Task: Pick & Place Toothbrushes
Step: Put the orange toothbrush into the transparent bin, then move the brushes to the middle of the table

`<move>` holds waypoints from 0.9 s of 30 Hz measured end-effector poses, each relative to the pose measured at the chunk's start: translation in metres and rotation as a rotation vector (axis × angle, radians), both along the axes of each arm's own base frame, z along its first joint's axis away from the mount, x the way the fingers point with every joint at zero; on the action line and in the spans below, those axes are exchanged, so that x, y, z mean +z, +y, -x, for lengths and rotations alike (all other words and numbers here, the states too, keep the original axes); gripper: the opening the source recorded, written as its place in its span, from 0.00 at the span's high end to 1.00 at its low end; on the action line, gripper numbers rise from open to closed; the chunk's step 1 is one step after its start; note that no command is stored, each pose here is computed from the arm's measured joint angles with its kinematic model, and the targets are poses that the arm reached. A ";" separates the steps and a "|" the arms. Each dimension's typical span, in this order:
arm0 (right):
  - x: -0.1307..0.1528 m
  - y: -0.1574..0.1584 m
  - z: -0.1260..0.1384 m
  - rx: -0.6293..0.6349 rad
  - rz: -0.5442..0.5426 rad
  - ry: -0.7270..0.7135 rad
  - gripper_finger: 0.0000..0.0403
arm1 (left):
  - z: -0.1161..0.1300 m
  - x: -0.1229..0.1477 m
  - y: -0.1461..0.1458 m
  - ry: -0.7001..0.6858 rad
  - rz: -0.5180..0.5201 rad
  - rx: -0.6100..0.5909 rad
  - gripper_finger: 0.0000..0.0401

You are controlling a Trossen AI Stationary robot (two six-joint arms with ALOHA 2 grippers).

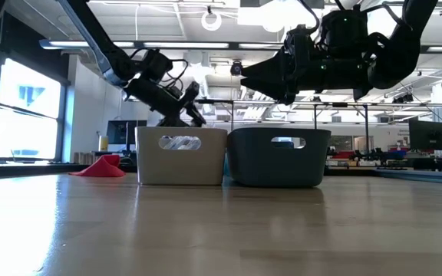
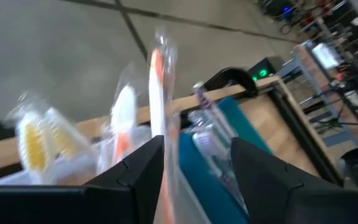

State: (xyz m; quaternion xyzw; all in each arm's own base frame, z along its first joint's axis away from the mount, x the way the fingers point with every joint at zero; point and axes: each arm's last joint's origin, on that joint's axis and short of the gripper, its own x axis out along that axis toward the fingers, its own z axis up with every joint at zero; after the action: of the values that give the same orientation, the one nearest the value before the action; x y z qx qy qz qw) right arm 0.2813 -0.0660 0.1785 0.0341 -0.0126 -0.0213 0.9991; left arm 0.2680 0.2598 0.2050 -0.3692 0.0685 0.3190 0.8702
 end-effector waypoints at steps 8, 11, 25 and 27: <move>0.000 0.000 0.000 0.000 0.000 0.000 0.49 | -0.002 0.003 -0.002 -0.041 0.005 -0.084 0.54; 0.000 0.000 0.000 0.000 0.000 0.001 0.49 | -0.002 0.003 -0.002 -0.050 0.013 -0.116 0.54; -0.001 0.000 0.000 0.000 0.020 0.010 0.49 | -0.006 0.005 -0.015 -0.167 0.154 -0.519 0.54; -0.001 0.000 0.000 0.000 0.018 0.010 0.49 | -0.006 0.005 -0.016 -0.178 0.172 -0.549 0.54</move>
State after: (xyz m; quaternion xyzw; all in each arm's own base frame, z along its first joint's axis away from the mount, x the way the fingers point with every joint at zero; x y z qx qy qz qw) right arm 0.2813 -0.0661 0.1775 0.0248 -0.0076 -0.0215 0.9994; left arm 0.2741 0.2438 0.2105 -0.4357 0.1162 0.0312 0.8920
